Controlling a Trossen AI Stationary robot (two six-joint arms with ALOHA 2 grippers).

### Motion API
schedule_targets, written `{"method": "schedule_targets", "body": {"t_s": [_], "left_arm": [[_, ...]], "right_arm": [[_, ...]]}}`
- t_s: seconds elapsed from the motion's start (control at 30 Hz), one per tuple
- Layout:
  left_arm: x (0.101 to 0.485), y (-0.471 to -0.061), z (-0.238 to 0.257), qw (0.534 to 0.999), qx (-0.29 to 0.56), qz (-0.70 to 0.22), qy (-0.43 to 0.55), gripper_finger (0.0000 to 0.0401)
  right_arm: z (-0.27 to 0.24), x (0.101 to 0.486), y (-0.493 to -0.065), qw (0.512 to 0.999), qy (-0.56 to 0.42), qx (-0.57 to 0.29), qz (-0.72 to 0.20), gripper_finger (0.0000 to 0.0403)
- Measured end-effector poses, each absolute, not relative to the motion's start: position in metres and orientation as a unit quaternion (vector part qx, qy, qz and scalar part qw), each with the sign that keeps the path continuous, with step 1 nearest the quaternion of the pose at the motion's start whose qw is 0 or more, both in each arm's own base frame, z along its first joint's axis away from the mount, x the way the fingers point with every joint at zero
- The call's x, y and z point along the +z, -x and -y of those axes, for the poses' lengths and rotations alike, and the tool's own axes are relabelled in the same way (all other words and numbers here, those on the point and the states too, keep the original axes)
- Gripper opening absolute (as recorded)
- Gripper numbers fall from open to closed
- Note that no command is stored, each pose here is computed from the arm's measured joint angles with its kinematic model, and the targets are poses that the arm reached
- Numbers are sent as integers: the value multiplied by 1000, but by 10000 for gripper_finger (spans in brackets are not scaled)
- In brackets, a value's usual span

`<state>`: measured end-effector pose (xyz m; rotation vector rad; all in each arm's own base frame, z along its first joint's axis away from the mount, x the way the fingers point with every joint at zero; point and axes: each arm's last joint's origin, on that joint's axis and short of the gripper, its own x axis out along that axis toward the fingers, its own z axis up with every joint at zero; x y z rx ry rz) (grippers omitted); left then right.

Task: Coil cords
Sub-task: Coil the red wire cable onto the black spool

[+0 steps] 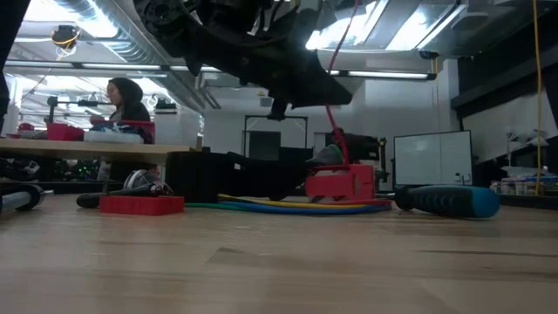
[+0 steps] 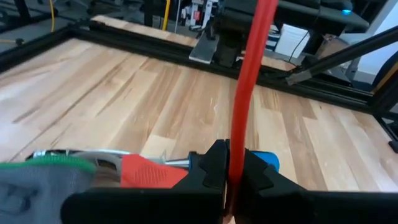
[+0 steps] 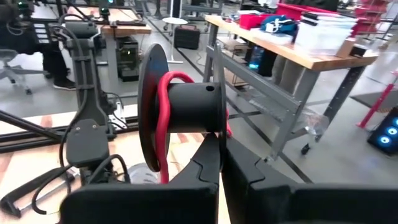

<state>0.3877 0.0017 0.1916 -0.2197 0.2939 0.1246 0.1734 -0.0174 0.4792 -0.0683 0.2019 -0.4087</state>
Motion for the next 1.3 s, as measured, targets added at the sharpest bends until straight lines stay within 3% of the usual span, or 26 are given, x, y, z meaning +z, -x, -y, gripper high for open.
{"method": "schedule_targets", "body": {"t_s": [0.17, 0.5, 1.03, 1.3], "left_arm": [[186, -386, -2, 973, 79, -173, 129, 0], [187, -368, -11, 943, 169, -255, 131, 0], [251, -305, -45, 899, 324, -284, 81, 0], [283, -280, -68, 898, 360, -235, 95, 0]], "right_arm": [[17, 481, -158, 973, 33, -203, -100, 5], [13, 462, -137, 965, -39, -166, -198, 5], [4, 424, -148, 928, -141, -43, -343, 5], [5, 387, -171, 902, -152, -43, -403, 5]]}}
